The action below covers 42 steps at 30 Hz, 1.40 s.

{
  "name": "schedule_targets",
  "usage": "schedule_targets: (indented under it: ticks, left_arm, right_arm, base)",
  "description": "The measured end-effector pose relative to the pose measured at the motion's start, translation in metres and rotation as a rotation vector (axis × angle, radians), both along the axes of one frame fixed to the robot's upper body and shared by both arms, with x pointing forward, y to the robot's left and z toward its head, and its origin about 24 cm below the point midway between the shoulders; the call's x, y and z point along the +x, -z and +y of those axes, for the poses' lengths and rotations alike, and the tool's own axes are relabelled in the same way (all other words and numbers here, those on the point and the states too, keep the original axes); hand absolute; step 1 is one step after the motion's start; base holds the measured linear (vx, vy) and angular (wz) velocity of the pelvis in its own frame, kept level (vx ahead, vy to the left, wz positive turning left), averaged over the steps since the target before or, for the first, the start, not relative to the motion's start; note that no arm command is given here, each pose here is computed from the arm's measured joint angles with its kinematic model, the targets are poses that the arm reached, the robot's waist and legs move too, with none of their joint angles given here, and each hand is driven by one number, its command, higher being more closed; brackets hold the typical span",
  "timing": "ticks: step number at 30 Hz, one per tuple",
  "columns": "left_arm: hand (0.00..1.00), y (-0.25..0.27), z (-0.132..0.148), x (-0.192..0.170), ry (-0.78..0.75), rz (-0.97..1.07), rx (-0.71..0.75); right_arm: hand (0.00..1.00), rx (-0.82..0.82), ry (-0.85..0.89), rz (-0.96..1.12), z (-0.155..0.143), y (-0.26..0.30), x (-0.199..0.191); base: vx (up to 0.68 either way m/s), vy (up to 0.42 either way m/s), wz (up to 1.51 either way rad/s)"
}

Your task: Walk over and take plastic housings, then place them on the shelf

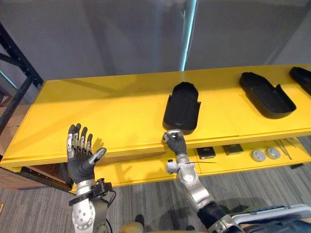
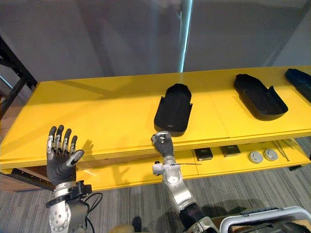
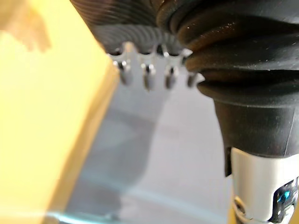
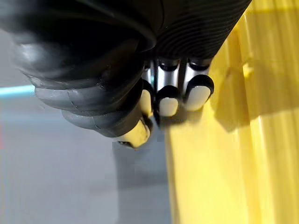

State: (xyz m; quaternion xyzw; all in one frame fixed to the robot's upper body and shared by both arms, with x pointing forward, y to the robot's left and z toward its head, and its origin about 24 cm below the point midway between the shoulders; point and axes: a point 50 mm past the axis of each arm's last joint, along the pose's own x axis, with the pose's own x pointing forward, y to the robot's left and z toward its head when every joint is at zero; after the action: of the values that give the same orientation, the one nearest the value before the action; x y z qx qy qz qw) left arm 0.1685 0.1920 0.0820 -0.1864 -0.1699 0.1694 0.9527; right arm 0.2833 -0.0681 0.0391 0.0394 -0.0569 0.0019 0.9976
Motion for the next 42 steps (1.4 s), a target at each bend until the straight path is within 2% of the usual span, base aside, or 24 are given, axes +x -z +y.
schedule_targets:
  ticks: [12,24,27,31,32,36,40,42]
  left_arm:
    - [0.00,-0.008,-0.002,0.008,0.003,-0.048,-0.010]
    - [0.00,-0.012,-0.001,0.009,-0.022,-0.059,-0.023]
    - [0.00,-0.013,-0.001,0.008,-0.031,-0.060,-0.030]
    - [0.00,-0.011,-0.007,0.008,-0.026,-0.046,-0.054]
    - [0.00,-0.011,-0.007,0.008,-0.025,-0.047,-0.056]
    - [0.00,-0.011,-0.007,0.008,-0.024,-0.041,-0.056]
    - [0.00,-0.009,-0.008,0.008,-0.019,-0.023,-0.049]
    - [0.00,-0.007,-0.008,0.008,-0.015,-0.005,-0.047]
  right_arm:
    - [1.00,0.000,0.134,-0.176,-0.030,-0.052,0.042]
    - [1.00,-0.017,0.235,-0.257,-0.048,-0.075,0.053]
    - [1.00,0.016,0.183,-0.382,-0.038,-0.099,0.041]
    - [1.00,0.036,-0.101,-0.587,0.001,-0.134,0.012]
    - [0.00,0.070,-0.237,-0.639,0.018,-0.144,0.001]
    - [0.00,0.176,-0.587,-0.649,0.065,-0.157,-0.017]
    - [0.00,0.235,-0.765,-0.591,0.094,-0.163,-0.020]
    - [0.00,0.224,-0.771,-0.487,0.102,-0.152,-0.011]
  base:
    - [-0.06,0.012,0.05]
    - [-0.02,-0.003,0.00]
    - [-0.01,-0.013,-0.07]
    - [0.02,-0.002,-0.12]
    - [0.00,0.000,0.00]
    - [0.00,-0.009,0.07]
    - [-0.02,-0.016,0.08]
    - [-0.04,-0.012,0.17]
